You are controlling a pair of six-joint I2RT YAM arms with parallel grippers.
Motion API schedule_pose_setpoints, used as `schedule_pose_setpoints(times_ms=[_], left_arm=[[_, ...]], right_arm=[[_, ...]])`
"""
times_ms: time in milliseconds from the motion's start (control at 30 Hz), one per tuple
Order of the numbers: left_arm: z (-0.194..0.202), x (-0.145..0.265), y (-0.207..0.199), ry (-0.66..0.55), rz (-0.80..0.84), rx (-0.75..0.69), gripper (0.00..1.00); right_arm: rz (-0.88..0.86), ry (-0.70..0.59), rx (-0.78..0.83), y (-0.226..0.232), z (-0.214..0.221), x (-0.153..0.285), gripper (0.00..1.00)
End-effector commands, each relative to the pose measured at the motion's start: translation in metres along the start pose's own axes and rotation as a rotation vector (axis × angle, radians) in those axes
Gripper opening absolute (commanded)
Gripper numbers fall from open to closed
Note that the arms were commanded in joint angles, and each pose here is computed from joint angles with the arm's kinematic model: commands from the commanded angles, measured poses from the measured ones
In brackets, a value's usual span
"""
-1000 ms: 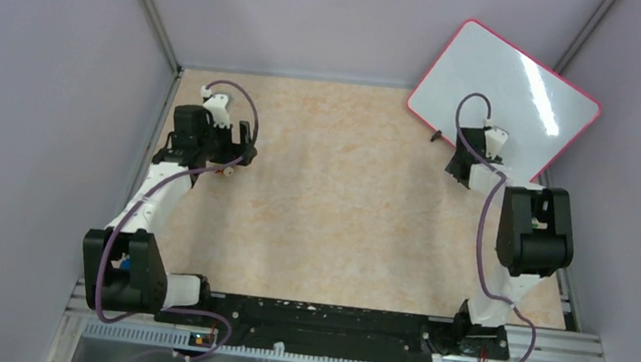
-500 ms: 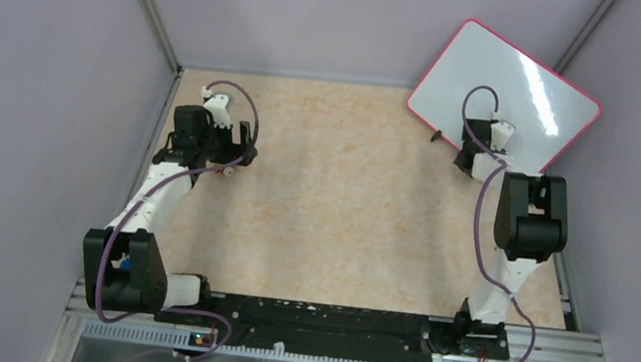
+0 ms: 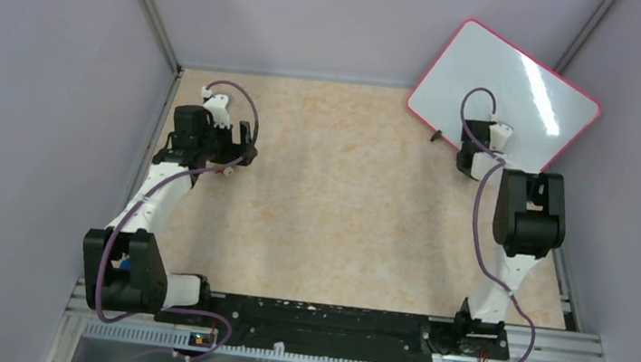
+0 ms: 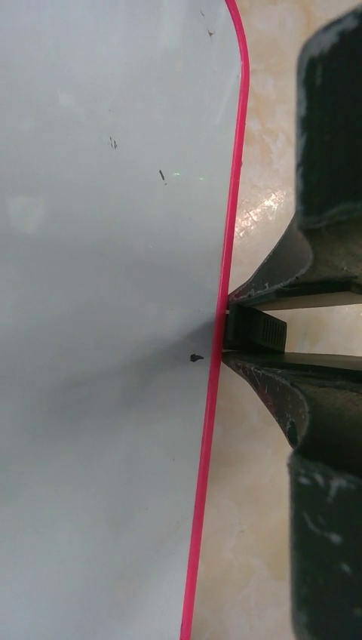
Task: Write a sentence on the whiteboard
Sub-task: Move the whiteboard to the center of the board.
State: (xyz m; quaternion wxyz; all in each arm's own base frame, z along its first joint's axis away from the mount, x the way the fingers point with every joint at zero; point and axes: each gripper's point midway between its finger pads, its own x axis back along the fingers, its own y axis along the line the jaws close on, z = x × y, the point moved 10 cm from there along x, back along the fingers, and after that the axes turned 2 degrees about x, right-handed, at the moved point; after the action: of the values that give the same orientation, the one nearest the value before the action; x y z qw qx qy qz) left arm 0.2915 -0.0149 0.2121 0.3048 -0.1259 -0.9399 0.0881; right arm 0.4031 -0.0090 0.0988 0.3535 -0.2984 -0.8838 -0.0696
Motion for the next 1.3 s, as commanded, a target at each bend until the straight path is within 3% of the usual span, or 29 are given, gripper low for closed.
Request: schedule_pose_setpoints(times_ms=[0,200,900,1267], left_arm=[[-0.004,0.0,-0.003,-0.032,0.02,-0.001,0.99],[-0.003,0.0,-0.003,-0.032,0.023,-0.002,0.99],[-0.001,-0.001,-0.002,-0.02,0.017,0.005,0.99],[0.001,-0.004,-0.001,0.0,0.01,0.01,0.99]], right_arm=[[-0.002,-0.034,0.006,0.0,-0.016,0.004,0.17],[-0.04,-0.026,0.037,-0.005,-0.014,0.013,0.0],[-0.4,-0.024,0.223,0.007,0.025,0.067,0.0],[-0.501,0.031,0.274,0.018,0.05,0.083,0.0]])
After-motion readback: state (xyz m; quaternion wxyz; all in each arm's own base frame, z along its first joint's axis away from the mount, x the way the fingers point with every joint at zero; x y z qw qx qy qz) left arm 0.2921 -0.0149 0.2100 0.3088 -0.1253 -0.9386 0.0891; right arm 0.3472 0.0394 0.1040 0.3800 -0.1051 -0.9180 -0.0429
